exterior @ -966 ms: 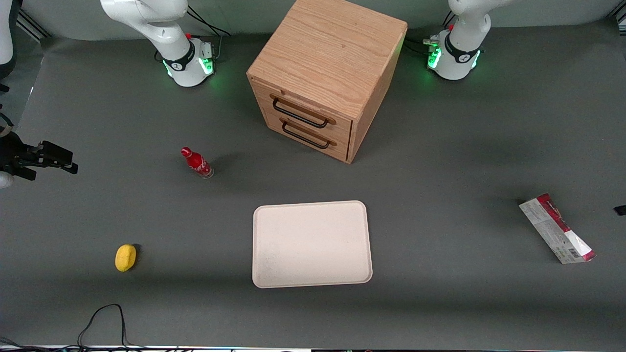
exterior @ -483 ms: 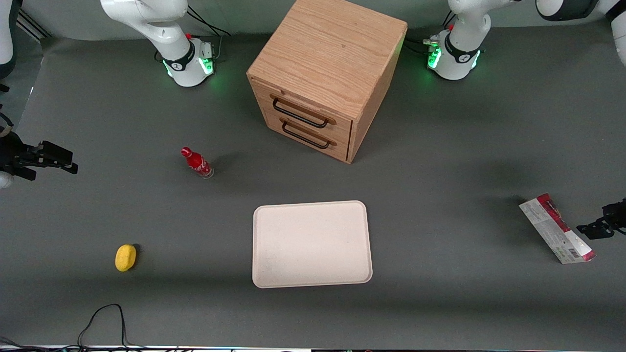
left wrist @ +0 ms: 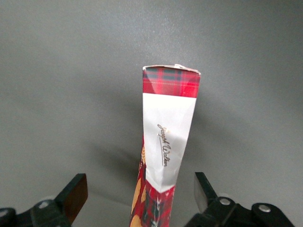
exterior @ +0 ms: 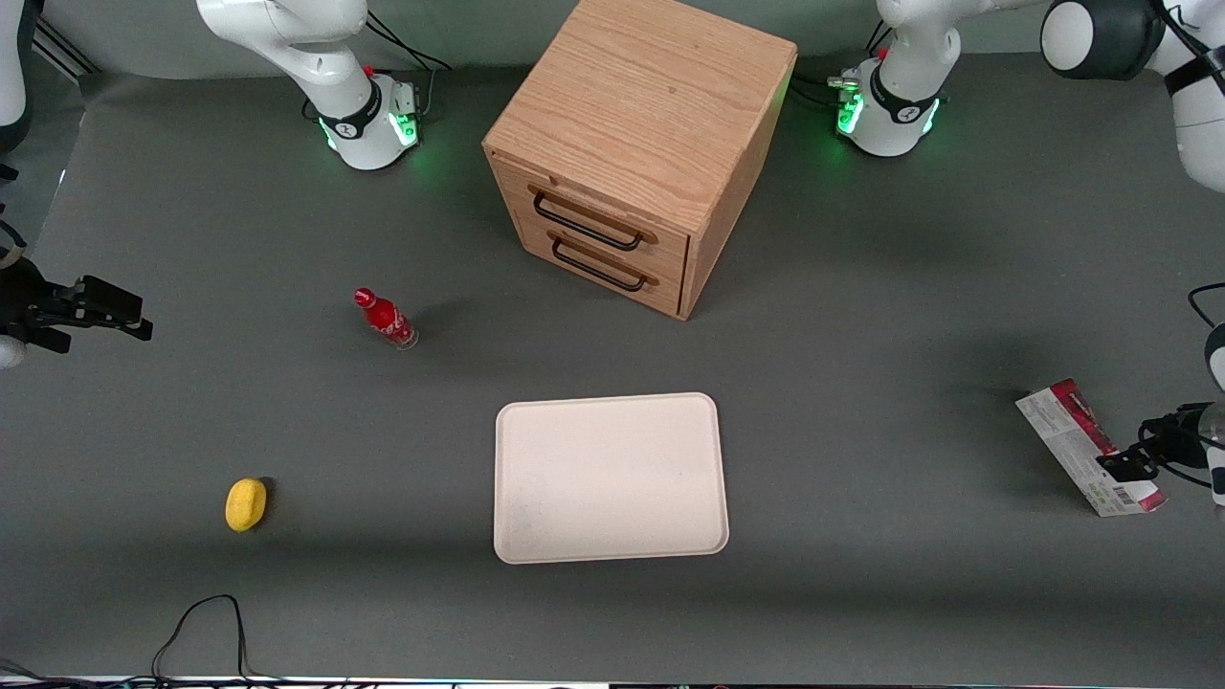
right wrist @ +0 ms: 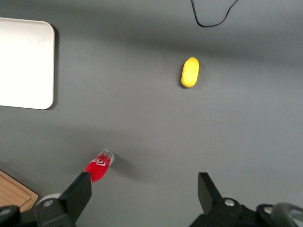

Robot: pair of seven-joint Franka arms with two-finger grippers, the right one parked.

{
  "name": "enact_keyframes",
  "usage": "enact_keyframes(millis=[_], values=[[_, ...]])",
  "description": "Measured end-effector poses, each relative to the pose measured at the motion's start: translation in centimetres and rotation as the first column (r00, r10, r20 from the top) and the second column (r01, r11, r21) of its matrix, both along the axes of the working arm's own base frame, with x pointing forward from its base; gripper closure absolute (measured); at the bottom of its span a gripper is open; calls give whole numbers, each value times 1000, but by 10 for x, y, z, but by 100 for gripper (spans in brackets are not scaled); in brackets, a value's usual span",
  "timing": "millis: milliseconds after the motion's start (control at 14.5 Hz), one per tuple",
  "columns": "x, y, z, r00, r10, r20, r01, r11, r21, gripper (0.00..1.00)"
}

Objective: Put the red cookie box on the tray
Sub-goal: 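Close the left gripper on the cookie box's end and lift it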

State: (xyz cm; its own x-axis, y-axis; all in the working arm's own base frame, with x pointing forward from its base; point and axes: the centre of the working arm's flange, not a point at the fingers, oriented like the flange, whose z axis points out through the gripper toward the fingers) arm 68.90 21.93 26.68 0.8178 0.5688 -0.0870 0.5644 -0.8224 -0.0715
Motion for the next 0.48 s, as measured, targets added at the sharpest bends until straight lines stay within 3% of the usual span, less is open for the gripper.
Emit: enact_keyframes(millis=[483], values=[[0,0,-12,1000,1,-3,-1,1000,1,2]])
